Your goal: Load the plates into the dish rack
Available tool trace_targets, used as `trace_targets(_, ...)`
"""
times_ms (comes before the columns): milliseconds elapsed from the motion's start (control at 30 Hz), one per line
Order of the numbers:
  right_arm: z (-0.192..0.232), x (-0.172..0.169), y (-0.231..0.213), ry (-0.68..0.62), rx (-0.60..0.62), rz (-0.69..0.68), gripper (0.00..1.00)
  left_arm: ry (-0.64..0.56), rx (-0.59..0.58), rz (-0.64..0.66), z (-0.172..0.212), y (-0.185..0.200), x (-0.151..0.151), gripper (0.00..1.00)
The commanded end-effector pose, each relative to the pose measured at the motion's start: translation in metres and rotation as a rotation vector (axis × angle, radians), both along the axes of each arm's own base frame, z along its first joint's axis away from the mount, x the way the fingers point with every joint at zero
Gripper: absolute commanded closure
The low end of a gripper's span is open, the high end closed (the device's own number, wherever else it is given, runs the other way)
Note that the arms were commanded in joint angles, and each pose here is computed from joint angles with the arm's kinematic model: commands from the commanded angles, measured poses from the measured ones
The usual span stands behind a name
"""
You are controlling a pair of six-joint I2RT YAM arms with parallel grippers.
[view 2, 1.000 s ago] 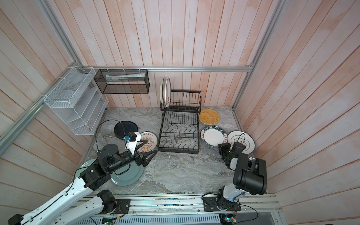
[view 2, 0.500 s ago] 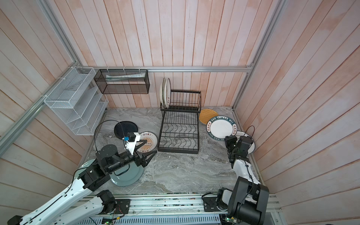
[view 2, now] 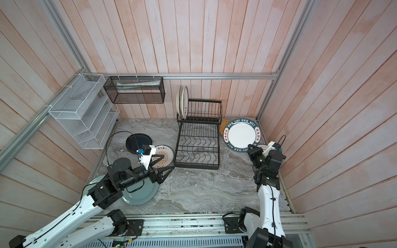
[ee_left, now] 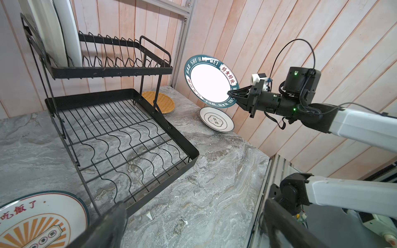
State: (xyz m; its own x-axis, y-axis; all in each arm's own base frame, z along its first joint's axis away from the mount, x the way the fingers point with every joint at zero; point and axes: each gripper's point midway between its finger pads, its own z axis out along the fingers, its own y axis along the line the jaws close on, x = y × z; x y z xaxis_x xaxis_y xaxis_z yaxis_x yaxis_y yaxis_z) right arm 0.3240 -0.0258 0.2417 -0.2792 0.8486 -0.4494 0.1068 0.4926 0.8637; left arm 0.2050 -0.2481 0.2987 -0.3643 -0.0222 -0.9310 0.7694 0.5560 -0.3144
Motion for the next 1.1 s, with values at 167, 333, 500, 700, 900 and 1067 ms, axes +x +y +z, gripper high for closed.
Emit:
trace_targets(167,0.011,-0.019,0.067,-0.071,-0.103,0.287,1.0,0.193,-0.145,-0.023,-0.023,-0.021,0.01,0.0)
trace_targets(333,0.006,-0.025,0.117,-0.107,-0.12,0.484,1.0,0.336,-0.204,0.002,-0.048,-0.021,0.023,0.0)
trace_targets(500,-0.002,-0.026,0.163,-0.109,-0.145,0.649,1.0,0.38,-0.189,0.043,-0.069,-0.013,0.034,0.02)
trace_targets(700,-0.018,-0.028,0.192,-0.095,-0.083,0.751,1.0,0.418,-0.247,0.078,-0.072,-0.019,0.047,0.14)
trace_targets(900,-0.023,-0.03,0.193,-0.094,-0.059,0.755,1.0,0.446,-0.259,0.138,-0.083,-0.035,0.062,0.22)
trace_targets(1067,-0.022,-0.032,0.194,-0.095,-0.04,0.755,1.0,0.458,-0.306,0.151,-0.084,-0.059,0.068,0.34)
